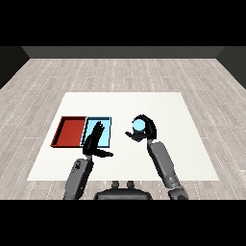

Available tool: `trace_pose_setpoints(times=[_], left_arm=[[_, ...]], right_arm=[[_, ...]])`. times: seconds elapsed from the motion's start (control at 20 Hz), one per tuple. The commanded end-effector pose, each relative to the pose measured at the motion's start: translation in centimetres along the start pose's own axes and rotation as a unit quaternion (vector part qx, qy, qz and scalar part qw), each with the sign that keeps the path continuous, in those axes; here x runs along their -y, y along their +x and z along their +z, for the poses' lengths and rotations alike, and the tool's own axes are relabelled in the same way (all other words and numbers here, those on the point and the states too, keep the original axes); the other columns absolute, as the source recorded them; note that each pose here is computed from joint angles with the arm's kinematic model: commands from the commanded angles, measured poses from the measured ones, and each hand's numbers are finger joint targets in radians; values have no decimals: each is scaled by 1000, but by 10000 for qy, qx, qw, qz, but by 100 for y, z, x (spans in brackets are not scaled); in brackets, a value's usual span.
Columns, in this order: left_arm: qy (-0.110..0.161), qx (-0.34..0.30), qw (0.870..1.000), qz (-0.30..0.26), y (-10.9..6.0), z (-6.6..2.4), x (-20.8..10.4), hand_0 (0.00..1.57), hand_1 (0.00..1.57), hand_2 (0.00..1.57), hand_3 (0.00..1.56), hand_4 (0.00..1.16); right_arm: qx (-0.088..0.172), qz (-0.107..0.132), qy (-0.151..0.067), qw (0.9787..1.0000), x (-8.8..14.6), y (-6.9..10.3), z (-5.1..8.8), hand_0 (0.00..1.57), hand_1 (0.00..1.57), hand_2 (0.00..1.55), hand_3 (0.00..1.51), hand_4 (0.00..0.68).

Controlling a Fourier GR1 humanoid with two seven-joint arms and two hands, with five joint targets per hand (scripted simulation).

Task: Pick the blue can and put it in the blue box

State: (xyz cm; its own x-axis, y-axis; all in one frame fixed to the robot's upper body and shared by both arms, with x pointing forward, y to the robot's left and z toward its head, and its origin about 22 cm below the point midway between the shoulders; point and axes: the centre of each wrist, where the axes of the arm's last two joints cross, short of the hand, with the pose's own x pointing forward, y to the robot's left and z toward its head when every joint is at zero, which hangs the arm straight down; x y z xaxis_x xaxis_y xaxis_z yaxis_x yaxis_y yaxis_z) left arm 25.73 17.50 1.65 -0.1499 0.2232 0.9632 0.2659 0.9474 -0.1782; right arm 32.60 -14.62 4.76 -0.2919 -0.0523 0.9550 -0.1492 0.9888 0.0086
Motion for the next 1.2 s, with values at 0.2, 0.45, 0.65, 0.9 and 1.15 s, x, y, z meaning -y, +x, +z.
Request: trace_pose_setpoints(times=[0.2,0.45,0.65,0.9,1.15], left_arm=[[-43,-252,9995,-177,2,-154,207,0,0,0,0,0],[-174,-375,9983,-402,-273,-426,358,0,0,0,0,0],[-171,-386,9984,-369,-207,-432,486,0,0,0,0,0],[-196,-552,9979,-262,-513,-404,542,0,0,0,0,0],[-239,-652,9971,-300,-455,-348,721,0,0,0,0,0]], right_arm=[[93,20,212,9997,-164,-76,64,1449,1449,1462,1430,621],[90,82,369,9992,-378,180,-151,1441,1441,1453,1431,606],[175,15,467,9988,-272,219,-16,1426,1426,1461,1425,627],[147,42,492,9987,-217,165,-191,1432,1432,1463,1427,613],[269,147,607,9977,-492,105,100,1440,1440,1464,1421,612]])
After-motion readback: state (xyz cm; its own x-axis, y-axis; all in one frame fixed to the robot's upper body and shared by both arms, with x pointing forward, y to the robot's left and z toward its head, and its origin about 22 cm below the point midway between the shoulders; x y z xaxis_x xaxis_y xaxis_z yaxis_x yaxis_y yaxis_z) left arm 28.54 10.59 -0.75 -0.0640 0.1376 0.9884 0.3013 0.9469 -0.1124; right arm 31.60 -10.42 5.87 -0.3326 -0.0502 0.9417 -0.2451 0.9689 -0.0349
